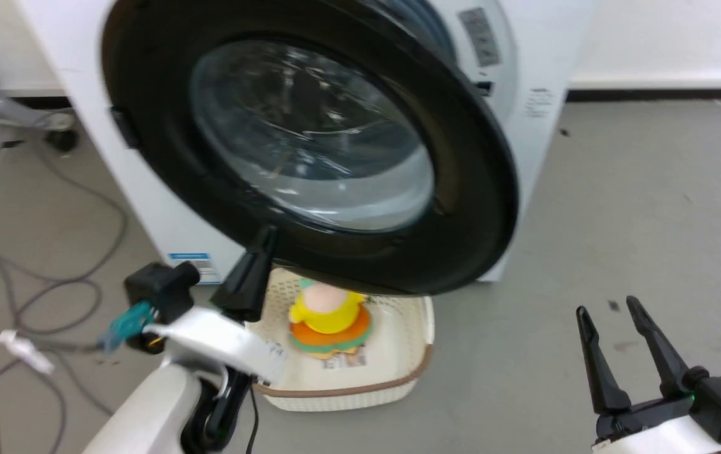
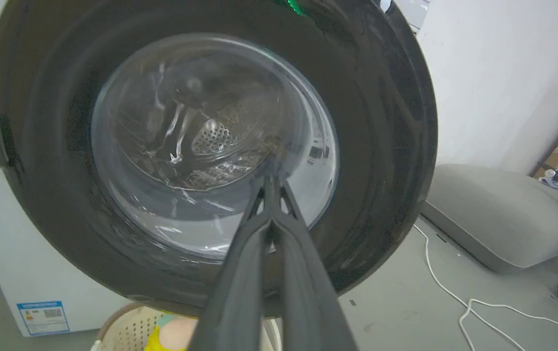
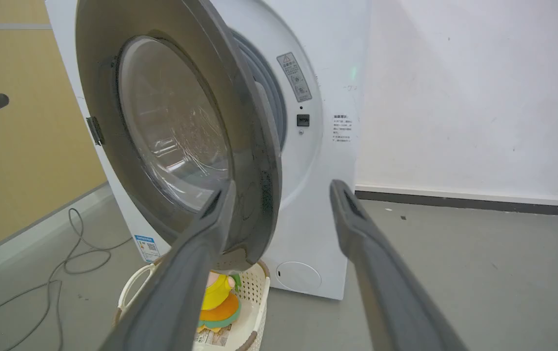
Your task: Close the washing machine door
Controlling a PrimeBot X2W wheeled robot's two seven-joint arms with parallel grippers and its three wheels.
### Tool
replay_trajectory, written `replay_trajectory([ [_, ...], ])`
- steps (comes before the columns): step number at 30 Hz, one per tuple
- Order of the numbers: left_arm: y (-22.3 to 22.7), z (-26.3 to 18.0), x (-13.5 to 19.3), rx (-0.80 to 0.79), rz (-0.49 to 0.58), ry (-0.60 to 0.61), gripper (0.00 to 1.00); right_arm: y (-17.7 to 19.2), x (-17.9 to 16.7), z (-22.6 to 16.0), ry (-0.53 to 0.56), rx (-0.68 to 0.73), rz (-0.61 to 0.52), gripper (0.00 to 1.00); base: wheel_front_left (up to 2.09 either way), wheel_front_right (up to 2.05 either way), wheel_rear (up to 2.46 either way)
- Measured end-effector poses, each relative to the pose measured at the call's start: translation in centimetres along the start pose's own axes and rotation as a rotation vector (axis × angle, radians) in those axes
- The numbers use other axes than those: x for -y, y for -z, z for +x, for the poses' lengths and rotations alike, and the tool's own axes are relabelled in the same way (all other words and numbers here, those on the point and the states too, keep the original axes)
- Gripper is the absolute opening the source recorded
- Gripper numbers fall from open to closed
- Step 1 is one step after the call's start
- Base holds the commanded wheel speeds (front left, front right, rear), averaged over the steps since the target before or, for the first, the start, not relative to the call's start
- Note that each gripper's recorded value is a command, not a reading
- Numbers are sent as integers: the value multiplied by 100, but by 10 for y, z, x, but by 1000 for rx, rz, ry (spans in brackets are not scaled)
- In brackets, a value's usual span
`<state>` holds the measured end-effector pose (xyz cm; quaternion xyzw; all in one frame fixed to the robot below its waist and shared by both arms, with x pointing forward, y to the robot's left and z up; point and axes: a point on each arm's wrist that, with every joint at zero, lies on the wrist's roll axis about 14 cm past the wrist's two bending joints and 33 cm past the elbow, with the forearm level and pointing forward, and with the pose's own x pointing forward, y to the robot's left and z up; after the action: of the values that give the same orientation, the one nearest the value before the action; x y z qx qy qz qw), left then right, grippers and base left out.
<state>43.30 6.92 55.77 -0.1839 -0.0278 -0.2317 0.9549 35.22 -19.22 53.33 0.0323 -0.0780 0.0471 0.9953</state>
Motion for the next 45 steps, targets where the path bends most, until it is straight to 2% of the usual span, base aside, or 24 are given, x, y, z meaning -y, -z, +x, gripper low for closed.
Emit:
replay_trajectory([
  [6, -42, -57, -24, 164, 219, -185, 0, -3, -24, 8, -76, 14, 14, 100, 0, 0, 0],
  [10, -36, -88, -30, 167, 267, -270, 0, -7, -32, 11, -101, 29, 19, 100, 0, 0, 0],
  [11, -33, -94, -30, 160, 277, -283, 7, -7, -34, 11, -107, 30, 21, 100, 0, 0, 0],
  [12, -29, -100, -31, 149, 283, -294, 52, -6, -36, 12, -112, 28, 23, 100, 0, 0, 0],
  [13, -24, -105, -31, 137, 294, -302, 52, -6, -38, 12, -117, 26, 25, 100, 0, 0, 0],
  [14, -20, -109, -30, 123, 305, -308, 100, -5, -40, 12, -122, 25, 26, 100, 0, 0, 0],
  [25, 3, -125, -30, 57, 377, -322, 100, 8, -45, 8, -139, -17, 40, 100, 0, 0, 0],
  [32, 9, -127, -27, 44, 384, -324, 100, 13, -49, 8, -150, -35, 53, 100, 0, 0, 0],
  [33, 10, -128, -27, 40, 383, -328, 100, 15, -52, 9, -157, -39, 60, 35, 0, 0, 0],
  [34, 12, -128, -28, 36, 384, -328, 100, 16, -54, 10, -166, -41, 62, 0, 0, 0, 0],
  [39, 20, -128, -37, 4, 377, -351, 100, 22, -72, 21, -258, -59, 47, 0, 0, 0, 0],
  [45, 21, -114, -48, 2, 374, -372, 100, 20, -95, 61, -401, -58, -2, 0, 0, 0, 0],
])
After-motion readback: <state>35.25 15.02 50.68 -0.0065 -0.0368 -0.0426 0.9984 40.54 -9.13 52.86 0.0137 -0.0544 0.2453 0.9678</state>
